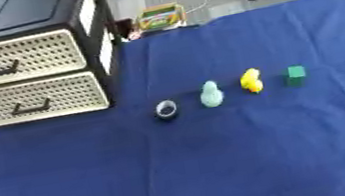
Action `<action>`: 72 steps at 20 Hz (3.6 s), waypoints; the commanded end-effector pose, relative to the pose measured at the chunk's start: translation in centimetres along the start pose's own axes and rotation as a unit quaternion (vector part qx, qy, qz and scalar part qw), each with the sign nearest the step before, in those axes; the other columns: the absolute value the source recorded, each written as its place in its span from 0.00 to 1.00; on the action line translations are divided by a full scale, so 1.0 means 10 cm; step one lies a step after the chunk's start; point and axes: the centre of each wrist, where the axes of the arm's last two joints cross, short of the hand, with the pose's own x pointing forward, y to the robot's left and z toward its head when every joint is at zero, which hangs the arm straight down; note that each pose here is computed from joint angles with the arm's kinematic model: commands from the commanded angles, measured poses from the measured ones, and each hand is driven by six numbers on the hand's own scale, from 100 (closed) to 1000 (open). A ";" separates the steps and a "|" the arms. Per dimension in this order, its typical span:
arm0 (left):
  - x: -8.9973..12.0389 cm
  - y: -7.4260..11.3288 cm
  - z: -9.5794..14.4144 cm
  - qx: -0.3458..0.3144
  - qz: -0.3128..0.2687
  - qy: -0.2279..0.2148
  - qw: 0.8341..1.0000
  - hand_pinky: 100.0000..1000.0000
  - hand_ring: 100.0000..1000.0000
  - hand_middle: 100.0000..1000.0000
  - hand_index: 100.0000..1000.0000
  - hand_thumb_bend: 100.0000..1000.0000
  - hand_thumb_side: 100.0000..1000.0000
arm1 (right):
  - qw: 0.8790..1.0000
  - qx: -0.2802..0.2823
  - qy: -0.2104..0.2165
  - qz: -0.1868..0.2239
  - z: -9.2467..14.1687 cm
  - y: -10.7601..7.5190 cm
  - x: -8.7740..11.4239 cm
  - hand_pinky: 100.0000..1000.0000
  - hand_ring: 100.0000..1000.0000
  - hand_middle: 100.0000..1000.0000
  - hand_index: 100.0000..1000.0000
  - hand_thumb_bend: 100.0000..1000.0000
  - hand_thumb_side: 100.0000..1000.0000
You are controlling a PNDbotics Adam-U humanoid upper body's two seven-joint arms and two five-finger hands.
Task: Pick up objects from table and place into drawer.
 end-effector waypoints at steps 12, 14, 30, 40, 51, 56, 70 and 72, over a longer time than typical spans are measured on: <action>0.02 0.27 0.11 -0.060 0.010 0.003 0.998 0.00 0.00 0.00 0.89 0.61 1.00 | 1.000 -0.005 -0.019 0.006 -0.05 -0.05 0.05 0.56 0.49 0.49 0.74 0.28 0.93; 0.04 0.28 0.11 -0.062 0.012 0.002 0.998 0.00 0.00 0.00 0.89 0.61 1.00 | 1.000 -0.005 -0.019 0.006 -0.05 -0.05 0.05 0.56 0.49 0.49 0.74 0.28 0.93; 0.10 0.24 0.02 -0.069 0.009 0.001 0.998 0.00 0.00 0.00 0.94 0.60 1.00 | 1.000 -0.005 -0.021 0.003 -0.06 -0.05 0.06 0.56 0.48 0.48 0.74 0.30 0.93; 0.11 0.15 -0.08 -0.090 -0.003 0.007 0.996 0.00 0.00 0.00 0.96 0.63 1.00 | 1.000 -0.005 -0.022 0.000 -0.06 -0.04 0.07 0.56 0.48 0.47 0.74 0.30 0.93; 0.12 0.04 -0.15 -0.112 -0.017 0.008 0.994 0.00 0.00 0.00 0.90 0.65 1.00 | 1.000 -0.007 -0.020 -0.001 -0.06 -0.04 0.07 0.57 0.48 0.47 0.74 0.30 0.93; 0.12 0.02 -0.15 -0.112 -0.011 0.006 0.994 0.00 0.00 0.00 0.80 0.60 1.00 | 1.000 -0.008 -0.020 -0.001 -0.06 -0.04 0.06 0.57 0.49 0.47 0.74 0.30 0.93; 0.05 -0.07 0.03 -0.116 -0.006 0.018 0.993 0.00 0.00 0.00 0.76 0.53 1.00 | 1.000 -0.017 -0.018 -0.001 -0.07 -0.05 0.06 0.57 0.49 0.47 0.74 0.29 0.93; 0.05 -0.07 0.06 -0.114 -0.007 0.017 0.993 0.00 0.00 0.00 0.76 0.52 1.00 | 1.000 -0.018 -0.018 -0.001 -0.07 -0.06 0.06 0.57 0.49 0.47 0.74 0.29 0.93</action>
